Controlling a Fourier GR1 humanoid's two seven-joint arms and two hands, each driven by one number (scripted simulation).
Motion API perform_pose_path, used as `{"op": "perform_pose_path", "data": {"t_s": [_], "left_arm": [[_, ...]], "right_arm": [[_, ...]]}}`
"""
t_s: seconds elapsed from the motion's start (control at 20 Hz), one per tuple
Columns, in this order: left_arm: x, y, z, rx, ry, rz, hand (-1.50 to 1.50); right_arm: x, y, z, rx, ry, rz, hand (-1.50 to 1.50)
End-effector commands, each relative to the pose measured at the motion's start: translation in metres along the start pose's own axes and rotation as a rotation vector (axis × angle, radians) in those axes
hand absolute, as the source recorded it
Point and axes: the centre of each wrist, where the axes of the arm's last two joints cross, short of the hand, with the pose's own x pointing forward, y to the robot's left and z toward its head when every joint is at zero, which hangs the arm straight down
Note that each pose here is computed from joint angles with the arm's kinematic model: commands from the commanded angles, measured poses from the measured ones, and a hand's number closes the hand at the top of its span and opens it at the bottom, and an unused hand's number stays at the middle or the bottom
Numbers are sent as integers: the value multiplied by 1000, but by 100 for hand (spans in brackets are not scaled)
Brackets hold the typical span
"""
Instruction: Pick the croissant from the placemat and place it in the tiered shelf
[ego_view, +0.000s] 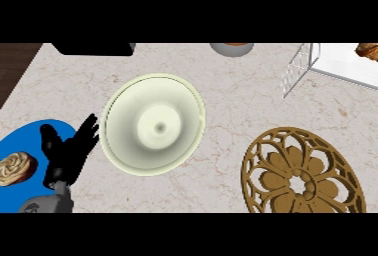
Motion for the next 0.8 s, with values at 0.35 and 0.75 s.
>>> {"op": "perform_pose_path", "data": {"t_s": [0.35, 0.75], "left_arm": [[-17, -5, 3, 10, 45, 5, 0], [-21, 21, 1, 20, 57, 16, 0]], "right_arm": [[-1, -106, 3, -380, 60, -100, -150], [-17, -187, 21, -357, 111, -173, -150]]}}
